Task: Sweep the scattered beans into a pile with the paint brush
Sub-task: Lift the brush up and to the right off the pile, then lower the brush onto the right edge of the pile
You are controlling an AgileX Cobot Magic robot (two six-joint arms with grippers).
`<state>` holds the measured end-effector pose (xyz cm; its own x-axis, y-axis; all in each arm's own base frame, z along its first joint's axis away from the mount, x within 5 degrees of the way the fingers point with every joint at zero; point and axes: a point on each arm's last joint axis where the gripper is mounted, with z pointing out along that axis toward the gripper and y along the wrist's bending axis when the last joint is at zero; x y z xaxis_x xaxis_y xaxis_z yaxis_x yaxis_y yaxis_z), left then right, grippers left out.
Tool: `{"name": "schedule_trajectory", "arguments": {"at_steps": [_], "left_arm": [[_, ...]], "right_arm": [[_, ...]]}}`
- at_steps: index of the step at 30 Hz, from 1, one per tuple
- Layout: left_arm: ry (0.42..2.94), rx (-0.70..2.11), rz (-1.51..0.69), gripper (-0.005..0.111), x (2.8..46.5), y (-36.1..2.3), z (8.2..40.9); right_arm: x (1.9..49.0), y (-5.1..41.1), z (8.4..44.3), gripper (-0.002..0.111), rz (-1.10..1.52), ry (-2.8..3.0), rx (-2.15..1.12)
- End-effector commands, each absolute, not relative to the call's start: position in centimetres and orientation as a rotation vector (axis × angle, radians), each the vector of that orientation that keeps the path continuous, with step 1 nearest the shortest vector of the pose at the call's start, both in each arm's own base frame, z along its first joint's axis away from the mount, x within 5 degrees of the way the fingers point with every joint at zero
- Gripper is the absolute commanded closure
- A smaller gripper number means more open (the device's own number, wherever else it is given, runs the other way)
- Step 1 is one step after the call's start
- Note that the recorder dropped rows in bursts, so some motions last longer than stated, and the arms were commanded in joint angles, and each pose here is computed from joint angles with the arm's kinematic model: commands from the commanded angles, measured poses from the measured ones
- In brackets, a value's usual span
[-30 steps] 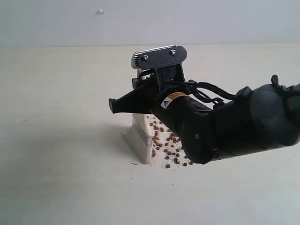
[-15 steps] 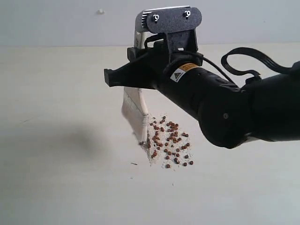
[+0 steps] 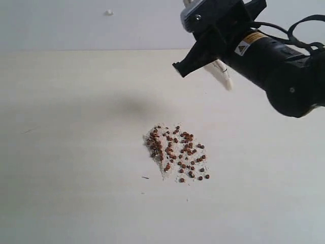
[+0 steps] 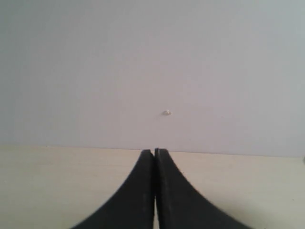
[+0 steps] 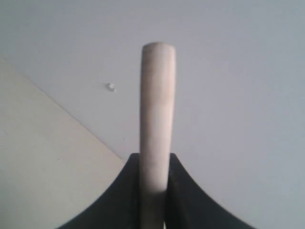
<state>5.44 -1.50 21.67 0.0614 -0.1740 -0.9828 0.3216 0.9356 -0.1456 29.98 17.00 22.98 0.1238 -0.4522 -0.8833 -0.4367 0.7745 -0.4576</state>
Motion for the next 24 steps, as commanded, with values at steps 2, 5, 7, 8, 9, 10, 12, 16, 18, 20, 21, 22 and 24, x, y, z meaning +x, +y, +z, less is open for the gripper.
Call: {"name": "schedule_trajectory", "arguments": {"at_steps": [2, 5, 7, 8, 9, 10, 12, 16, 18, 20, 21, 22, 24], "left_arm": [[1.46, 0.118, -0.379, 0.107, 5.4, -1.5, 21.6], [1.46, 0.118, -0.379, 0.107, 5.4, -1.5, 21.6], [1.46, 0.118, -0.379, 0.107, 5.4, -1.5, 21.6], [1.46, 0.118, -0.379, 0.107, 5.4, -1.5, 21.6], [1.46, 0.118, -0.379, 0.107, 5.4, -1.5, 21.6], [1.46, 0.118, -0.379, 0.107, 5.4, -1.5, 21.6], [1.46, 0.118, -0.379, 0.107, 5.4, -1.5, 21.6], [1.46, 0.118, -0.379, 0.107, 5.4, -1.5, 21.6], [1.46, 0.118, -0.379, 0.107, 5.4, -1.5, 21.6], [1.46, 0.118, -0.379, 0.107, 5.4, -1.5, 21.6], [1.46, 0.118, -0.379, 0.107, 5.4, -1.5, 21.6], [1.46, 0.118, -0.379, 0.107, 5.4, -1.5, 21.6], [1.46, 0.118, -0.379, 0.107, 5.4, -1.5, 21.6]], "right_arm": [[30.9, 14.3, 21.6, 0.108, 0.128, 1.708, -0.687], [31.0, 13.4, 20.7, 0.108, 0.155, 1.883, -0.515], [30.9, 13.3, 20.4, 0.108, 0.18, 1.941, -0.43], [30.8, 13.2, 20.3, 0.108, 0.192, 1.964, -0.387], [30.7, 13.4, 20.2, 0.108, 0.209, 1.981, -0.35], [30.6, 13.5, 20.1, 0.108, 0.214, 1.996, -0.337], [30.3, 13.9, 20.0, 0.108, 0.216, 2.016, -0.312], [29.6, 14.8, 20.0, 0.108, 0.141, 2.022, -0.324], [29.0, 15.2, 19.8, 0.108, 0.058, 2.027, -0.311], [28.1, 15.2, 19.6, 0.108, -0.067, 2.007, -0.267], [27.5, 15.2, 19.5, 0.108, -0.145, 1.992, -0.23], [26.9, 15.1, 19.4, 0.108, -0.201, 1.977, -0.2], [25.2, 15.6, 19.1, 0.108, -0.273, 1.953, -0.164]]}}
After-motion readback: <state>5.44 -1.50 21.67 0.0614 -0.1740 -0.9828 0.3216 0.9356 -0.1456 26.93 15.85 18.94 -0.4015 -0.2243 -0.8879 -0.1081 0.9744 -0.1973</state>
